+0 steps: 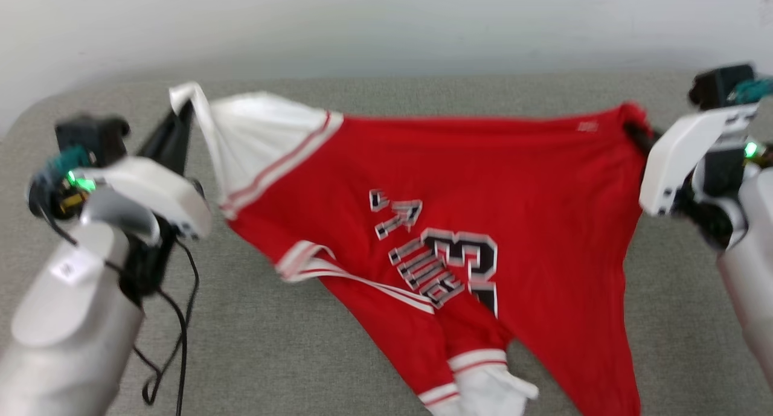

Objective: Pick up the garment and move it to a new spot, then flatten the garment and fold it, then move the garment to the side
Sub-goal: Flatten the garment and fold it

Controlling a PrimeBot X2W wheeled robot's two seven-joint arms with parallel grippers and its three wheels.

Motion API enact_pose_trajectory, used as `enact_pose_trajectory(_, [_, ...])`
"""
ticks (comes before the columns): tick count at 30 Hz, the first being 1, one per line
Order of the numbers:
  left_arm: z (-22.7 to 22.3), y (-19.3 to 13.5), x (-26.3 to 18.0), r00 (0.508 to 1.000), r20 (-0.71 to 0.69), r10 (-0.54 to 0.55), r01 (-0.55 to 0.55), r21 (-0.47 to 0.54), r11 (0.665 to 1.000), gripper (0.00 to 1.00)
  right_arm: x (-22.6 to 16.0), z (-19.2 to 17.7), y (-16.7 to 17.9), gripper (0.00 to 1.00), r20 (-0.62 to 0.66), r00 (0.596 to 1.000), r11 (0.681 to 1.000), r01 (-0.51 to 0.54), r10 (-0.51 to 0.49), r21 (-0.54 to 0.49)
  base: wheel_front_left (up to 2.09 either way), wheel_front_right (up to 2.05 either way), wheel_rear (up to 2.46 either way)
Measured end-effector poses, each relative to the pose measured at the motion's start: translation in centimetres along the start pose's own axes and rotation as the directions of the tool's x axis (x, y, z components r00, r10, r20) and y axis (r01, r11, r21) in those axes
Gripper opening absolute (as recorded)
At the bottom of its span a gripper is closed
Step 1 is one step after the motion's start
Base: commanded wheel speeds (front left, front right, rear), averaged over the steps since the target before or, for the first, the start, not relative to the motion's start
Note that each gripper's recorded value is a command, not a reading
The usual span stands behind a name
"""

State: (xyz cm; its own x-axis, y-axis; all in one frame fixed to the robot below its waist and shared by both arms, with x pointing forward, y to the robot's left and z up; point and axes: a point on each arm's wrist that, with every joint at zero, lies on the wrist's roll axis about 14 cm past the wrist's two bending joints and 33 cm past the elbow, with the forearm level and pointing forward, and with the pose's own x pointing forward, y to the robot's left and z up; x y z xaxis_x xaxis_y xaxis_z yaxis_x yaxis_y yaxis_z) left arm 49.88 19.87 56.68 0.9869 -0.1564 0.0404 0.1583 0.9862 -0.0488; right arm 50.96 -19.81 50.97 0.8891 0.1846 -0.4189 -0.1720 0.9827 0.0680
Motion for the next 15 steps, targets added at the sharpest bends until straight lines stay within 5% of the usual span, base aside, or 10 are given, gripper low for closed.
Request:
enact_pose_trajectory(9, [4.7,1.3,7.4,0.997,0.074,0.025,-0.031,0.077,0.997,0.00,2.3,9.1,-1.9,0.00,0.229,0.972,0.998,0.058,-0.058,0.006,0.00,0.00,0.00])
enact_pose_trajectory(15, [10.0,2.0,12.3,0.975,0.217,0.037,-0.068,0.139,0.988,0.00,3.7,16.9,-3.2,0.00,0.402,0.912,0.995,0.095,-0.087,-0.002,0.00,0.00,0.00])
